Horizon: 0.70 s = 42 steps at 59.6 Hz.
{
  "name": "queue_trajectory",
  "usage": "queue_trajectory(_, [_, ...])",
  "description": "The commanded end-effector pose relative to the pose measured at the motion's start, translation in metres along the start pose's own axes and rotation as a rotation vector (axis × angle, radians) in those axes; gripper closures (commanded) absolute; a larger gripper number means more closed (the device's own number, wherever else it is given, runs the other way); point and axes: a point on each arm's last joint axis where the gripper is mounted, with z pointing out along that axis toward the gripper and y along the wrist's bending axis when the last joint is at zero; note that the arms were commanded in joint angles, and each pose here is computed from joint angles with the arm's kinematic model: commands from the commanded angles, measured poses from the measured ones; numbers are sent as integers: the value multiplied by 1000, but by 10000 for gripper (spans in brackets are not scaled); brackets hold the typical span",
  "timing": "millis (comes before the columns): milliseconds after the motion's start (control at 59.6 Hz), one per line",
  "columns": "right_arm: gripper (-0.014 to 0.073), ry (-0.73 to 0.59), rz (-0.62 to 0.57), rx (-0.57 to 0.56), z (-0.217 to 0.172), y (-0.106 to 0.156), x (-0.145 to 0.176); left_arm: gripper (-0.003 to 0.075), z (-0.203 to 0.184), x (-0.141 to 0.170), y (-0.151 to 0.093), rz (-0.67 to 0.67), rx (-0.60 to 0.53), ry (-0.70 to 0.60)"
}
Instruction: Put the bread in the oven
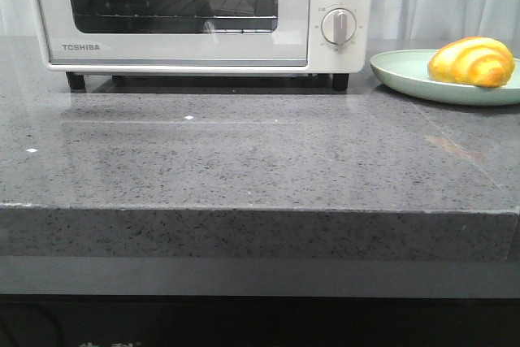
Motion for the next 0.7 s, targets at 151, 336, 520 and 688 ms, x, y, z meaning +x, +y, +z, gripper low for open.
queue_trajectory(151, [652, -102, -4, -10, -2, 2, -18, 741, 28, -24, -4, -3, 20, -159])
queue_trajectory(336, [652, -95, -4, -9, -2, 2, -17, 741, 44, -13, -4, -3, 21, -125])
queue_trajectory(520, [652, -88, -4, -9, -2, 2, -17, 741, 39, -5, -9, 4, 26, 15])
queue_trajectory(688, [652, -88, -4, -9, -2, 2, -17, 741, 27, 10, -18, 23, 38, 242])
